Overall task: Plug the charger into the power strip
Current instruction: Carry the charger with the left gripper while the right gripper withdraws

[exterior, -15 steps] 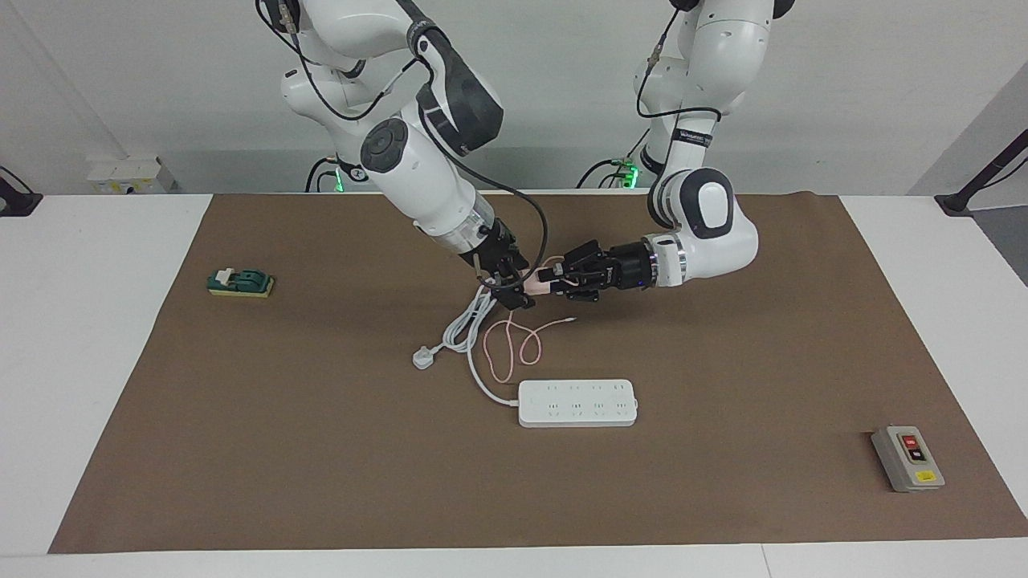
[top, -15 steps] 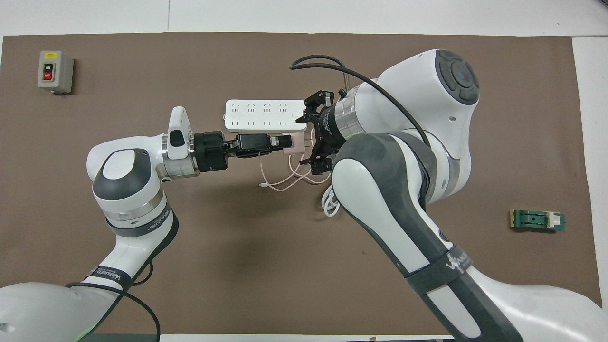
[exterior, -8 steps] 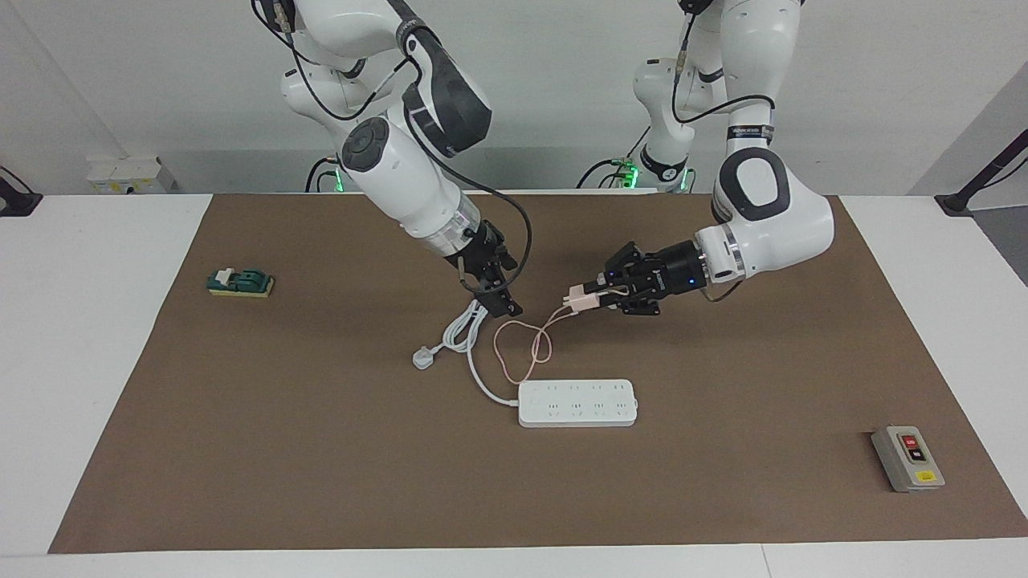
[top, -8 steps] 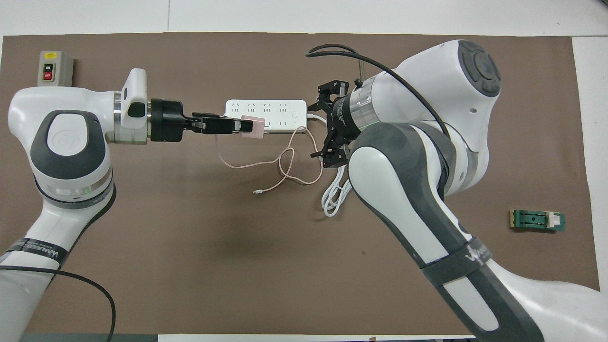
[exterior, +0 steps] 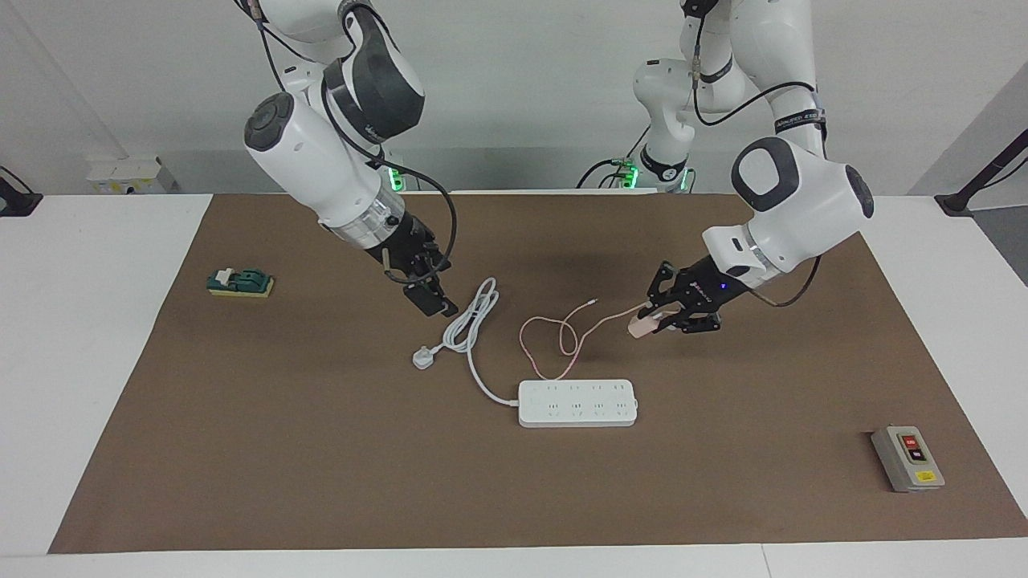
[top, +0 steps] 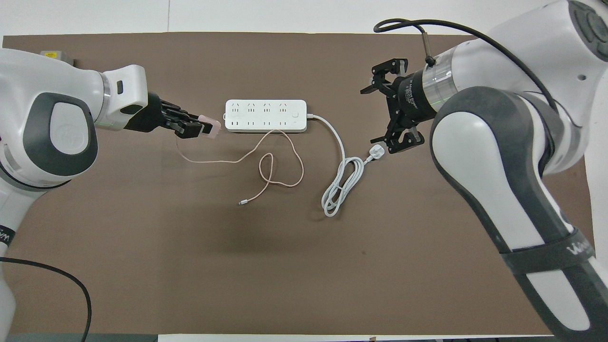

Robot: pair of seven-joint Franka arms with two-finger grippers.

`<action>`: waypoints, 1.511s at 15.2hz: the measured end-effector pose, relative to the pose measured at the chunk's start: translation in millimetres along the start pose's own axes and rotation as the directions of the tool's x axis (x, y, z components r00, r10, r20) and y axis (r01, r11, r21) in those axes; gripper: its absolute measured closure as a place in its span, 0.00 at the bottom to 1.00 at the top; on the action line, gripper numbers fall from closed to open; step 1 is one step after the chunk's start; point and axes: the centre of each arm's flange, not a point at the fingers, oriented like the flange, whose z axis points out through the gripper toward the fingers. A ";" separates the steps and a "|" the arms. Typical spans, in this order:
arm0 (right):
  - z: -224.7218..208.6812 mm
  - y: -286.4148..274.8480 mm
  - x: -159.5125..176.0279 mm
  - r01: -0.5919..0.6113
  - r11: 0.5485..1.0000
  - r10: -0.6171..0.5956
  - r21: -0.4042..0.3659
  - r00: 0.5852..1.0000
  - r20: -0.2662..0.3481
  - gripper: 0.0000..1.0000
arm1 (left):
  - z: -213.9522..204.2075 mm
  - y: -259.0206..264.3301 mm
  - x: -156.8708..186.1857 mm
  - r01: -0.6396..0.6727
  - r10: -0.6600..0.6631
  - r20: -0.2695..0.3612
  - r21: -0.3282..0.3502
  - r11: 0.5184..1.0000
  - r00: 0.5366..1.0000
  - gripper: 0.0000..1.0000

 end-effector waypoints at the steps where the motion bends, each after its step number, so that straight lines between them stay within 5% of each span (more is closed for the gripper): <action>1: -7.3 2.3 6.8 0.042 0.999 -0.042 -0.007 0.999 -0.021 0.00 | 0.3 -0.2 2.4 -0.055 0.054 0.026 0.033 0.998 0.998 0.68; 4: -26.8 10.5 27.7 0.175 0.983 -0.178 -0.046 0.982 -0.068 0.00 | 7.0 3.9 12.7 -0.238 0.225 0.097 0.144 0.961 0.969 0.68; 7: -46.8 18.4 52.3 0.296 0.952 -0.303 -0.085 0.947 -0.102 0.00 | 29.1 24.1 30.3 -0.434 0.394 0.201 0.233 0.870 0.897 0.68; 12: -69.5 29.8 67.7 0.501 0.847 -0.526 -0.175 0.837 -0.150 0.00 | 66.9 18.0 34.1 -0.679 0.614 0.307 0.189 0.709 0.727 0.68; 17: -95.5 41.9 88.4 0.733 0.606 -0.790 -0.308 0.598 -0.132 0.00 | 105.8 20.9 38.6 -0.761 0.660 0.416 0.140 0.633 0.626 0.68; 23: -135.2 65.7 109.2 0.872 0.282 -0.952 -0.399 0.305 -0.007 0.00 | 105.9 18.8 51.1 -0.778 0.674 0.411 0.172 0.605 0.614 0.68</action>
